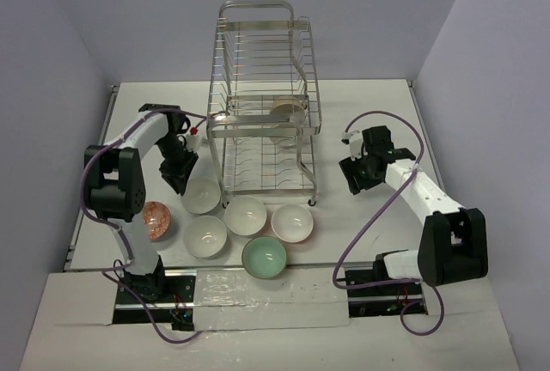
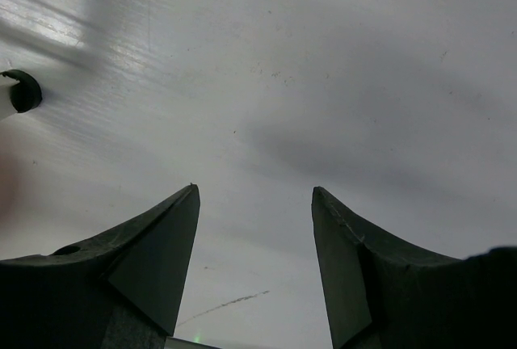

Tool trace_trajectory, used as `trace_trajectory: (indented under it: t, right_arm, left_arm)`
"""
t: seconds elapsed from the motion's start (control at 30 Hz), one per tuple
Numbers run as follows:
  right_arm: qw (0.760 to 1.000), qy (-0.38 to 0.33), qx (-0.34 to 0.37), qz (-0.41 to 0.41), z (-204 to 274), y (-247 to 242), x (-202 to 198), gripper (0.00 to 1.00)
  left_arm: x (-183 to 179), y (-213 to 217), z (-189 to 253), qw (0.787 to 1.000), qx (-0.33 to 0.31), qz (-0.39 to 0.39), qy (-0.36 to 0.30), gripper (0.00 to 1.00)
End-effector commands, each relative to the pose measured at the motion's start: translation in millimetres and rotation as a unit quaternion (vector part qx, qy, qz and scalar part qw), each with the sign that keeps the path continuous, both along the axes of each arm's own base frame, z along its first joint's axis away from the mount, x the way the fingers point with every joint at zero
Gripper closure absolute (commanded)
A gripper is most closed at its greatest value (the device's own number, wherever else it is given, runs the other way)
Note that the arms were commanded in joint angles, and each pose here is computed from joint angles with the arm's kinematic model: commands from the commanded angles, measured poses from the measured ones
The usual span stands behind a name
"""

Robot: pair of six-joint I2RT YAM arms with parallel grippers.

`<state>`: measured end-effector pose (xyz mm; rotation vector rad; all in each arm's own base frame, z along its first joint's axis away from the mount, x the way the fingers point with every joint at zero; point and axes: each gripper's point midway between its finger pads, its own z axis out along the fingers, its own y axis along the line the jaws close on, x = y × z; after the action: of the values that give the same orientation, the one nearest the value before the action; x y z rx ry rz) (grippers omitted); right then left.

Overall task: Load the bowls into the dish rack
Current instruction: Pick up the bowl from the center of the board.

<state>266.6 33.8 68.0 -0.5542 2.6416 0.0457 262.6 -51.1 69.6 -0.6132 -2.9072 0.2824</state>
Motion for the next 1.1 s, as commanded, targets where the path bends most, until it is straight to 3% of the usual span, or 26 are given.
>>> trace_trajectory:
  t: [0.0, 0.87, 1.07]
  right_arm:
    - [1.000, -0.008, -0.007, -0.002, -0.2, -4.4, 3.4, 0.34]
    - [0.999, -0.015, -0.033, -0.002, -3.5, -13.7, 3.5, 0.34]
    - [0.999, -0.015, -0.034, 0.000, -2.9, -13.5, 2.9, 0.34]
  left_arm:
    - [4.5, -3.7, 5.1, 1.000, 0.001, 0.004, -0.001, 0.75]
    - [-7.4, -13.9, -4.7, 1.000, 0.005, -0.013, 0.028, 0.83]
    - [-8.7, -15.8, -6.1, 0.999, 0.010, -0.017, 0.032, 0.74]
